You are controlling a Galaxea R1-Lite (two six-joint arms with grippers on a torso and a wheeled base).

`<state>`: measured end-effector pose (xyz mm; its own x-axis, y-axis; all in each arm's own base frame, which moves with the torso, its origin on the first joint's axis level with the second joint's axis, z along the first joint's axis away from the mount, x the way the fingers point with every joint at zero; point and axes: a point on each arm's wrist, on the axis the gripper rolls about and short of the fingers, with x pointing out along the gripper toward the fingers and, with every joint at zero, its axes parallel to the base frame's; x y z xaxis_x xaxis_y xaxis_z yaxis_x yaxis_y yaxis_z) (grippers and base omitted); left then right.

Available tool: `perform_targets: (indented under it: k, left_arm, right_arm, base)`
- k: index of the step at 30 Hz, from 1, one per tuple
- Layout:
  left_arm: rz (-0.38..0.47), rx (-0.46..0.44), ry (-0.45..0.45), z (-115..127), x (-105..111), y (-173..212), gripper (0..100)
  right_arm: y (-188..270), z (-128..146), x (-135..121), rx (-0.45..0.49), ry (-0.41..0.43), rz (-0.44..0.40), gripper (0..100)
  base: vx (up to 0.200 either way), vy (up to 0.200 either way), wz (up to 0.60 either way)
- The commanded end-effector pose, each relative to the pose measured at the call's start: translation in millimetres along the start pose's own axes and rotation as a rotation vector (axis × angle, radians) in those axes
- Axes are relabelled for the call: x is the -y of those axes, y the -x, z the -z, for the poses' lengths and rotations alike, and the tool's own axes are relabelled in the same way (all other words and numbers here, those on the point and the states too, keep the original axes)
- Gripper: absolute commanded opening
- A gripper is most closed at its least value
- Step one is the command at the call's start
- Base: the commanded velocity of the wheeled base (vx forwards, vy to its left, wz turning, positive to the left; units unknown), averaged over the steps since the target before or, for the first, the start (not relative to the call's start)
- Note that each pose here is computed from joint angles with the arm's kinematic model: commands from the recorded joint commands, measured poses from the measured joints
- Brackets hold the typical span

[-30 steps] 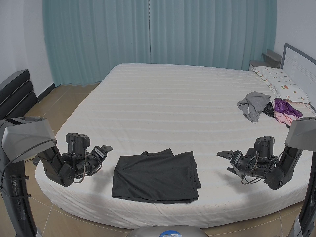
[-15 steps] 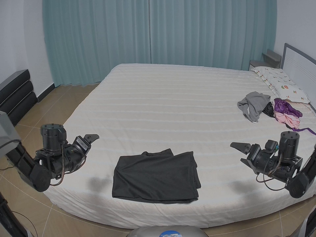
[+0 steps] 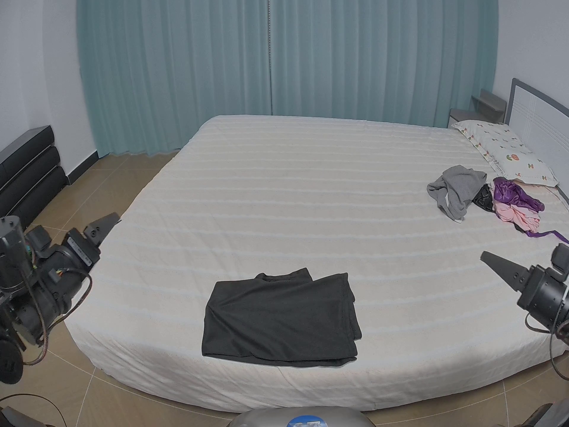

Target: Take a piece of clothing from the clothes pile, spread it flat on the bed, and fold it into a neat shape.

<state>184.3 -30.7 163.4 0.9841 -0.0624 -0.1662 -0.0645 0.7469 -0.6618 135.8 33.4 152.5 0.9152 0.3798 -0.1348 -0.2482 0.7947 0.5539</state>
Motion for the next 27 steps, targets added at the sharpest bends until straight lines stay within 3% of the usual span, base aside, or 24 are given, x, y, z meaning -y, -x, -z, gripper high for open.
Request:
perform_targets:
  k: [1,7,8,11,12,17,18,19,24,27]
  left_arm:
    - [0.046,0.330,-0.310,-14.8,-13.3,145.0,100]
    - [-0.008,0.424,-0.436,-8.0,-26.8,188.1,100]
    - [-0.047,0.460,-0.467,-4.3,-30.3,197.8,100]
    - [-0.102,0.529,-0.515,3.5,-35.0,211.6,100]
    - [-0.104,0.534,-0.517,4.0,-35.2,212.6,100]
    - [-0.111,0.585,-0.593,16.8,-44.3,229.1,100]
    - [-0.111,0.585,-0.593,16.8,-44.3,229.1,100]
    - [-0.103,0.583,-0.609,23.1,-49.3,232.5,100]
    - [-0.110,0.553,-0.637,29.2,-55.0,228.6,100]
    - [-0.112,0.535,-0.655,31.7,-57.1,226.0,100]
  right_arm:
    - [140.2,27.4,-12.5,0.202,0.411,-0.064,100]
    - [170.2,40.8,-14.0,0.210,0.529,0.028,100]
    - [175.0,45.1,-13.0,0.213,0.589,0.038,100]
    - [175.1,44.6,-12.3,0.226,0.644,0.096,100]
    - [175.1,44.5,-12.2,0.227,0.647,0.099,100]
    - [172.4,47.0,-4.7,0.251,0.639,0.294,100]
    - [172.4,47.0,-4.7,0.251,0.639,0.294,100]
    - [170.6,49.7,-0.1,0.253,0.624,0.380,100]
    - [174.5,45.1,-0.3,0.284,0.611,0.564,100]
    - [181.1,37.3,-7.6,0.268,0.630,0.621,100]
  base:
    - [0.000,0.000,0.00]
    - [0.000,0.000,0.00]
    - [0.000,0.000,0.00]
    - [0.000,0.000,0.00]
    - [0.000,0.000,0.00]
    - [0.000,0.000,0.00]
    - [0.000,0.000,0.00]
    - [0.000,0.000,0.00]
    - [0.000,0.000,0.00]
    - [0.000,0.000,0.00]
